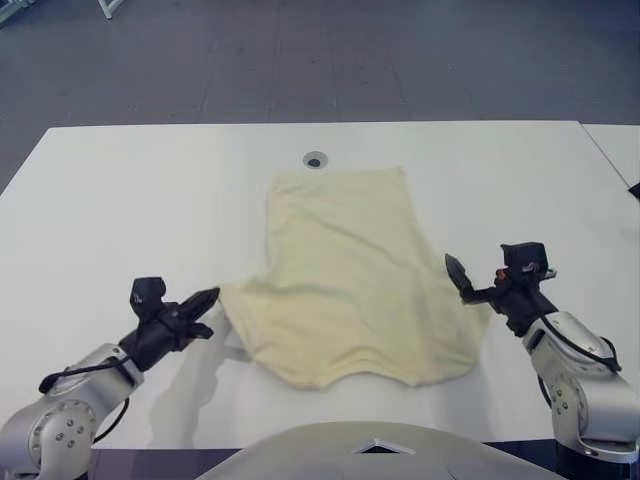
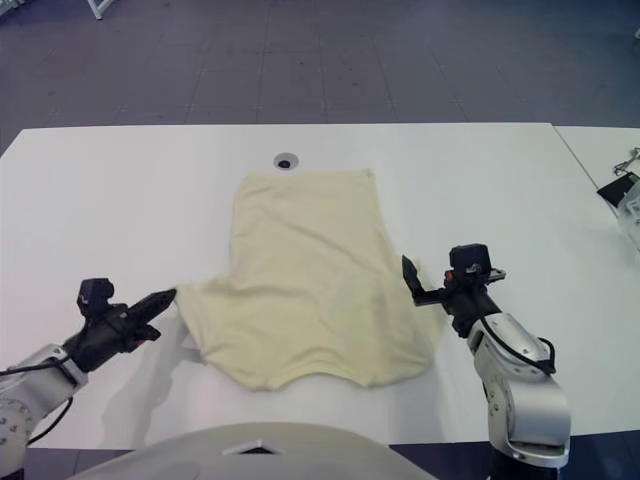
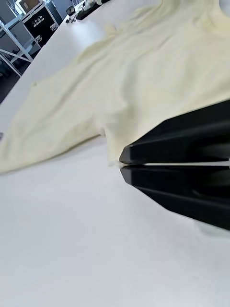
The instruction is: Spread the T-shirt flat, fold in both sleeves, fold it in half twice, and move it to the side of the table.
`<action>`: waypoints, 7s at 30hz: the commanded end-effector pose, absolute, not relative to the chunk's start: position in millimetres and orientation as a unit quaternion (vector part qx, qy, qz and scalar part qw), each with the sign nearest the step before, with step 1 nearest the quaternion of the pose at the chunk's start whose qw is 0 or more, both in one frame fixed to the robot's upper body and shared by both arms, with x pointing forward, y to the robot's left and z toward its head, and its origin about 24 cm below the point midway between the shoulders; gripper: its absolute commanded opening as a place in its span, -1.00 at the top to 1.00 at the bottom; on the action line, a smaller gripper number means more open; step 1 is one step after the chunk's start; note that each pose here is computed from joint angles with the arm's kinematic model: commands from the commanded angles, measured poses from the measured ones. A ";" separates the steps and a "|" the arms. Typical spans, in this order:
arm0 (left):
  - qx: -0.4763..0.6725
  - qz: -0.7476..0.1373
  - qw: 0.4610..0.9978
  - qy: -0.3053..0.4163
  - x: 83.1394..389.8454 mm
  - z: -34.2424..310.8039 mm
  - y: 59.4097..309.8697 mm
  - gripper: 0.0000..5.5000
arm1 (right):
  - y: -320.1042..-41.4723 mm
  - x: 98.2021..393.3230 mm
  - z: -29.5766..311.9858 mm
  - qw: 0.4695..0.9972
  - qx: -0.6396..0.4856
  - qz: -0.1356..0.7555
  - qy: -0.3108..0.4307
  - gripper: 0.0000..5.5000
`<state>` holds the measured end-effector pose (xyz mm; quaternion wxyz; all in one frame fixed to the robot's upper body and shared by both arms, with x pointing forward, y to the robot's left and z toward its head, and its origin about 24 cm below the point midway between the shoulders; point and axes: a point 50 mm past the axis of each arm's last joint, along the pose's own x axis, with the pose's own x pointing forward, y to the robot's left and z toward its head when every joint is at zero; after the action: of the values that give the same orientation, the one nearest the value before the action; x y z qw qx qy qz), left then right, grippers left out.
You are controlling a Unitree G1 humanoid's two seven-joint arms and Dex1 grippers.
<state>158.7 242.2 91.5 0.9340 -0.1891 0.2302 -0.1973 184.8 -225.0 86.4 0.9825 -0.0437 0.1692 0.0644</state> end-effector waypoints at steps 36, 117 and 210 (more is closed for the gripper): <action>0.219 -0.408 0.855 0.235 198.3 71.4 215.2 -0.01 | -221.2 184.9 86.3 0.980 -0.048 0.068 0.179 -0.96; 0.299 -0.455 0.800 0.253 144.2 38.1 226.6 -0.96 | -243.7 197.3 44.1 0.959 -0.161 0.037 0.228 -0.96; 0.194 -0.334 0.911 0.148 162.5 95.2 260.3 -0.96 | -232.3 141.7 109.2 0.923 0.004 0.235 0.305 -0.27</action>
<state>169.4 255.0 97.5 0.8974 0.2430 0.1155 -0.3497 148.0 -220.4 118.2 0.9228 -0.0348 0.2842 0.2579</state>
